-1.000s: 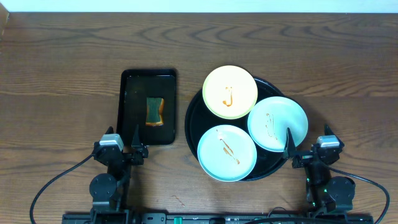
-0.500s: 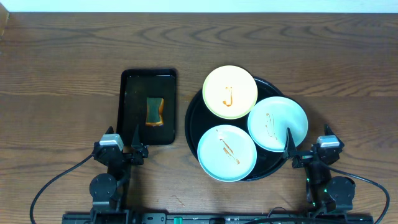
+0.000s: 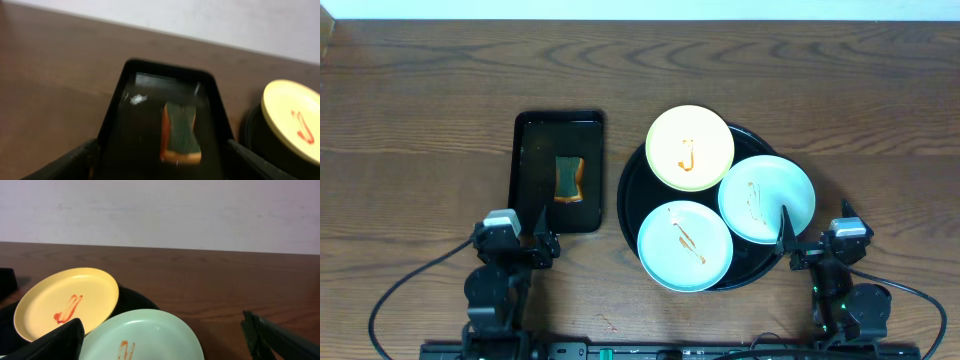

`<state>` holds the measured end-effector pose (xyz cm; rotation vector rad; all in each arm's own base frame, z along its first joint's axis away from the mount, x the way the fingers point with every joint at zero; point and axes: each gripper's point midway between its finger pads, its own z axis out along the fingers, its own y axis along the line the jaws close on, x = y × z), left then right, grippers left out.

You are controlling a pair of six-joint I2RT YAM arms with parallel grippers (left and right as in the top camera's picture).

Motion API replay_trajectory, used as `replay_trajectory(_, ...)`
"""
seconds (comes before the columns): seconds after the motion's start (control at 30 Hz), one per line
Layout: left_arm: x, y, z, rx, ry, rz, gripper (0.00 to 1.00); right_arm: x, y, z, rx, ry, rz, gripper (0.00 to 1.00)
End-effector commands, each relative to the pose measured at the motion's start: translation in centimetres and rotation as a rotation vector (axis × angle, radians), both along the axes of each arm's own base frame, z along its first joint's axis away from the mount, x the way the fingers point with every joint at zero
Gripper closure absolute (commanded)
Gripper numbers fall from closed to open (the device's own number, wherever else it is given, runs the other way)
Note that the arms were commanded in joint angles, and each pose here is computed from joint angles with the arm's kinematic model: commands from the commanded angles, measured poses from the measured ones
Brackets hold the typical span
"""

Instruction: Clean dirty plates on tray and stack at the side

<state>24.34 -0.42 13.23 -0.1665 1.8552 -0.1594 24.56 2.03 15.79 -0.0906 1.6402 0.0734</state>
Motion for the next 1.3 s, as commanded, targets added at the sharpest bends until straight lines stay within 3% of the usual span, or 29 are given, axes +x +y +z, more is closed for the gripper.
replay_trajectory(0.0,0.4,-0.1,2.8,-0.009,0.008,-0.006,0.21,-0.1,0.4,0.0,-0.011,-0.001,0.016,0.01)
replay_trajectory(0.4,2.1,-0.1,3.8,-0.010,0.321,-0.004,0.21,-0.1,0.7,-0.2,0.202,0.064,0.014,0.01)
replay_trajectory(0.83,2.0,-0.1,2.5,-0.011,0.510,-0.004,0.21,0.1,1.2,0.5,0.237,0.411,-0.003,0.01)
replay_trajectory(1.27,3.8,-0.1,5.4,-0.012,0.662,-0.003,0.21,1.5,1.3,1.0,0.177,0.777,-0.033,0.01)
